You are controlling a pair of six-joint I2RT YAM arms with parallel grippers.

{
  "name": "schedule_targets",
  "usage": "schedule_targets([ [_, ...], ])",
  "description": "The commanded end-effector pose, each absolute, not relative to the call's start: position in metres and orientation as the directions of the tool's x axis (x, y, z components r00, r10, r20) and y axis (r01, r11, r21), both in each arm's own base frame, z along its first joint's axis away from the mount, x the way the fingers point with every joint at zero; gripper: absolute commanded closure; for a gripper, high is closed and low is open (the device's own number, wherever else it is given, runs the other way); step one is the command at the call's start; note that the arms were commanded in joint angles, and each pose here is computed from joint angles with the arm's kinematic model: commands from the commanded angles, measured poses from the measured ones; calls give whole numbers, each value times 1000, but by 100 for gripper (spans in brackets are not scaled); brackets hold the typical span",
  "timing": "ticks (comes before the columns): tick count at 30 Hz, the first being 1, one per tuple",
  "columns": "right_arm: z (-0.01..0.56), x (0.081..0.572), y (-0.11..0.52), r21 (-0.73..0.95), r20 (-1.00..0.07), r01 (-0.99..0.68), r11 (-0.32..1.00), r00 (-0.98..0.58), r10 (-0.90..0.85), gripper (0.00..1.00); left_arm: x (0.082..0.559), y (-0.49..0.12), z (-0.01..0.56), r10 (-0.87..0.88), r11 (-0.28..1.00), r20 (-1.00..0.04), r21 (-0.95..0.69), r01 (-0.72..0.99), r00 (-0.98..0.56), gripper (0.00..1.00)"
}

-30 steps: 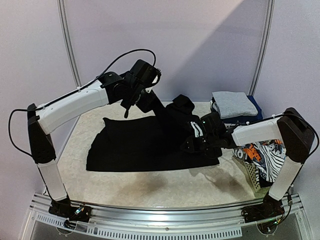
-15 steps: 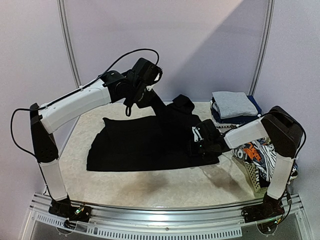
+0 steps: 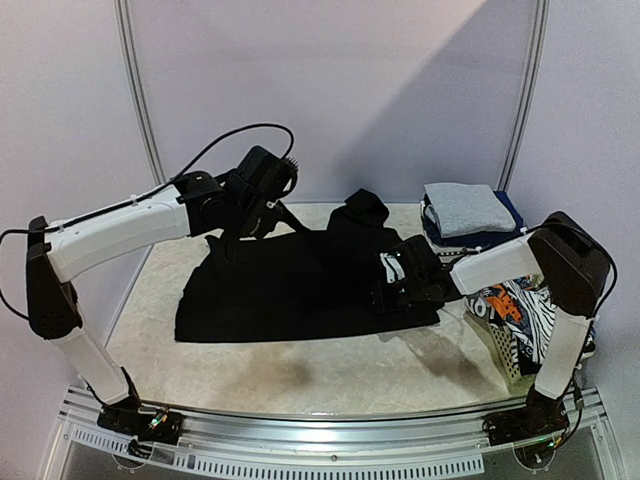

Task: Fold and stack the mixed laundry pile
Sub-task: Adjust the 1/3-folded shirt at the center of the board.

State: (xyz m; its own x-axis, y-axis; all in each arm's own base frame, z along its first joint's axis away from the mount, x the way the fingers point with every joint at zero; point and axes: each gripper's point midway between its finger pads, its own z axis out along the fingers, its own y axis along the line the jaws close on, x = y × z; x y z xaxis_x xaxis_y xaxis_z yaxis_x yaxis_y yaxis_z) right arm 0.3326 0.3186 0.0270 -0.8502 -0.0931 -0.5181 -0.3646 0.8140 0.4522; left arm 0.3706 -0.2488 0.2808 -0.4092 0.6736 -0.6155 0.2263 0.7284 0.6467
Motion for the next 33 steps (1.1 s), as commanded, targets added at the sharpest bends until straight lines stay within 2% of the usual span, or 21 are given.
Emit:
schedule_targets([
  [1,59,284,335,570,-446,-485,663,-860,-246,53,369,-238,249,679,714,-594,672,197,-431,100],
  [4,75,263,333,607,-441,-519,602,-850,-289,47,367,-233,232,695,699,-577,682,214,-430,100],
  [8,100,240,332,664,-476,-556,501,-830,-291,45,361,-226,209,716,675,-534,694,250,-450,100],
  [12,125,229,329,693,-503,-559,455,-827,-250,44,352,-216,185,739,641,-476,714,282,-477,100],
  [20,114,260,317,604,-522,-506,616,-835,-174,34,340,-196,152,721,643,-439,712,282,-536,100],
  [24,107,276,322,586,-525,-485,649,-837,-151,29,351,-196,165,678,685,-484,690,236,-554,100],
  [28,113,273,333,582,-546,-524,622,-819,-178,29,374,-201,196,654,706,-527,683,187,-543,100],
  [33,139,252,354,574,-624,-619,536,-755,-203,38,405,-226,251,644,733,-593,659,169,-483,100],
])
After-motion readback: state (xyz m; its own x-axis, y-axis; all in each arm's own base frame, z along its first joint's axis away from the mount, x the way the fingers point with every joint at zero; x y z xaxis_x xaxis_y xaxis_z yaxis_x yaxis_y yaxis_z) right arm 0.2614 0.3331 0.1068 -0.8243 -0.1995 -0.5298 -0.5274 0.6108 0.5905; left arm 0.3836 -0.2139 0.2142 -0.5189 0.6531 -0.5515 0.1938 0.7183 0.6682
